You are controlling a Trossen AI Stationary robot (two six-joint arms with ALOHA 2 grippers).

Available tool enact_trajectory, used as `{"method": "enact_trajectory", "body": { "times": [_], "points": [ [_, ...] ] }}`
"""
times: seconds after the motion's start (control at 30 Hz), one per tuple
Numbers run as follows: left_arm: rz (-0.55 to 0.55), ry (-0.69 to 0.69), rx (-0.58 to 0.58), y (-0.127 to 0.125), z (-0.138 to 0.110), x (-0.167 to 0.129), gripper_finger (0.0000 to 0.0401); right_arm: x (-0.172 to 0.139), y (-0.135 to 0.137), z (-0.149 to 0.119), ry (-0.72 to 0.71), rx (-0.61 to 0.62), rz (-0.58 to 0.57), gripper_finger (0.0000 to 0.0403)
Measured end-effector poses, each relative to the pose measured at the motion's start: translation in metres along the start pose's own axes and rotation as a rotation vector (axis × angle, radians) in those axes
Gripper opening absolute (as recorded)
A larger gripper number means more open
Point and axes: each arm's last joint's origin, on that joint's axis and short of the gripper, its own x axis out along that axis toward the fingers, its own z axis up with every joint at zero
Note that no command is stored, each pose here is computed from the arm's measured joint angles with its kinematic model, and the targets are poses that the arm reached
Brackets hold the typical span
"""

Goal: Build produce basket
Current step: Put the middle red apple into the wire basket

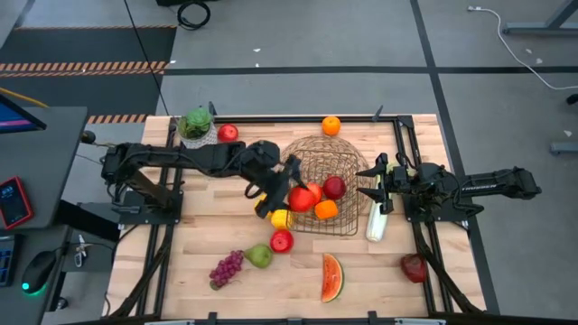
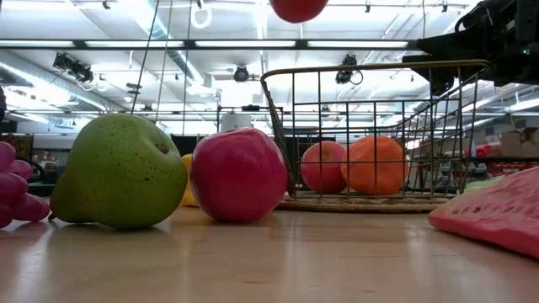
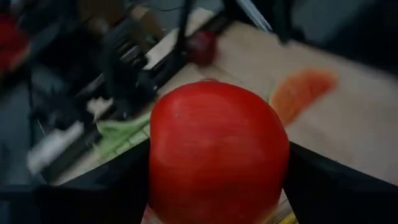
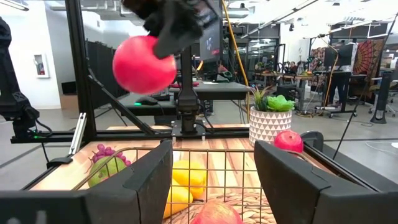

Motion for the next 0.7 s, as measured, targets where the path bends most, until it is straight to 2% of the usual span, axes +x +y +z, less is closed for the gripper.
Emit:
{"method": "enact_trajectory", "body": {
  "times": [0.23, 0.37, 0.57, 0.7],
  "points": [
    [0.1, -0.088, -0.53, 0.019, 0.0, -0.005, 0.0309, 0.0, 0.0, 0.0, 0.0, 0.0, -0.001, 0.0231],
    [0.184, -0.099, -0.769, 0.025, -0.003, -0.007, 0.0309, 0.0, 0.0, 0.0, 0.0, 0.0, 0.0, 0.0231],
    [0.33, -0.094, -0.99, 0.028, -0.006, -0.008, 0.0309, 0.0, 0.0, 0.0, 0.0, 0.0, 0.0, 0.0231],
    [0.372, -0.099, -1.055, 0.029, -0.007, -0.008, 0.0309, 0.0, 0.0, 0.0, 0.0, 0.0, 0.0, 0.0231]
  ]
}}
